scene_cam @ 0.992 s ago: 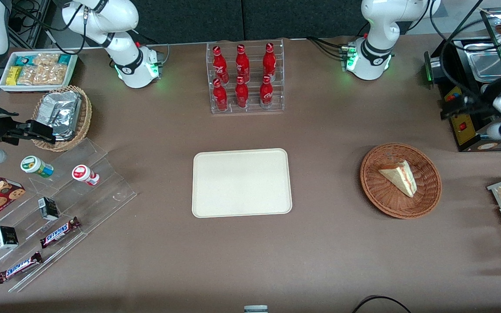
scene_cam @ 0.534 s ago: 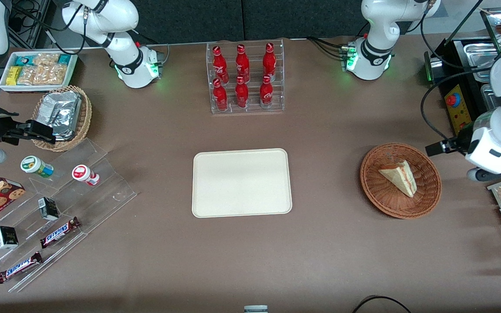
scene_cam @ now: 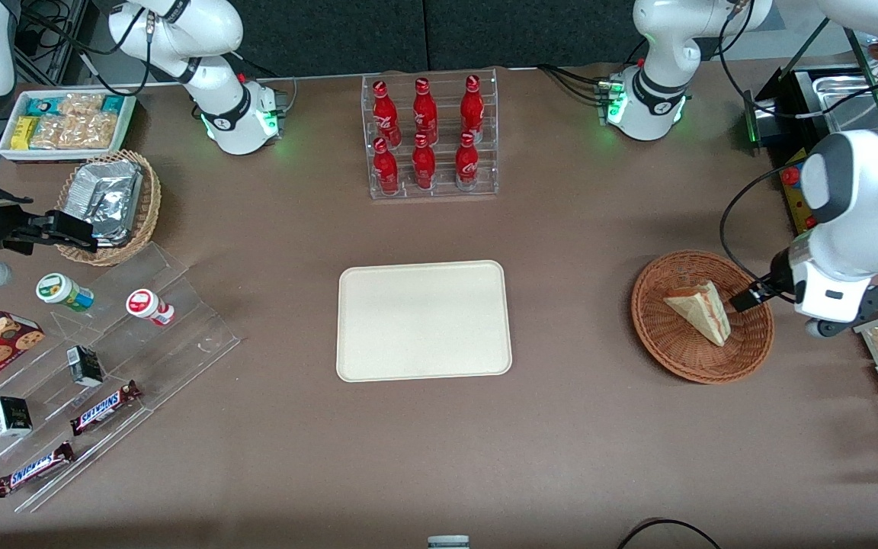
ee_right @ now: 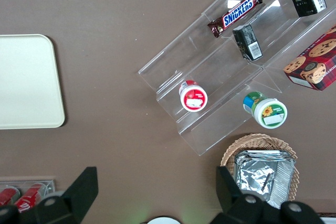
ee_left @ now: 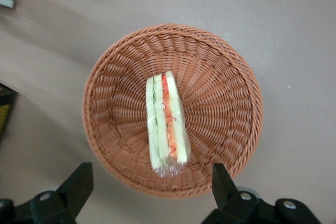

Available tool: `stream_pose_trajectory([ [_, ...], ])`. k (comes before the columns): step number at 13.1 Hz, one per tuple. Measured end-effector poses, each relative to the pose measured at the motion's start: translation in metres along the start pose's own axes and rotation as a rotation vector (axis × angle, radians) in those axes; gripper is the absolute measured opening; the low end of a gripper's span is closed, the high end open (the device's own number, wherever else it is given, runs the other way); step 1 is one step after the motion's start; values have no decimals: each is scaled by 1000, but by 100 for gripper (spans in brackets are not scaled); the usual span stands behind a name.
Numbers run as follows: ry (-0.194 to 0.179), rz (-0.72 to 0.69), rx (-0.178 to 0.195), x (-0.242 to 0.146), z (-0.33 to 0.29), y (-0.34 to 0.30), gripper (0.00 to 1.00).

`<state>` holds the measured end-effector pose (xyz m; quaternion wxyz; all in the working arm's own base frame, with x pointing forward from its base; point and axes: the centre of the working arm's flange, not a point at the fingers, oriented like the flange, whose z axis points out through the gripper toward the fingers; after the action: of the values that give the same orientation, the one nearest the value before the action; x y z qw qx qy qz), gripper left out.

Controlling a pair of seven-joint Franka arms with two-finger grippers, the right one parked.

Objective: Place sandwich from basket to tray
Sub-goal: 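Move the left gripper down over the wrapped sandwich in the wicker basket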

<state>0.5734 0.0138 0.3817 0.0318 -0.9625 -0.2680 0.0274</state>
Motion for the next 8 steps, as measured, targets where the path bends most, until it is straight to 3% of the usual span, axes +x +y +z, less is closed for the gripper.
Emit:
stream_pose_trajectory([
  [2, 32, -75, -27, -11, 35, -2, 100],
  [8, 57, -165, -57, -33, 93, -7, 100],
])
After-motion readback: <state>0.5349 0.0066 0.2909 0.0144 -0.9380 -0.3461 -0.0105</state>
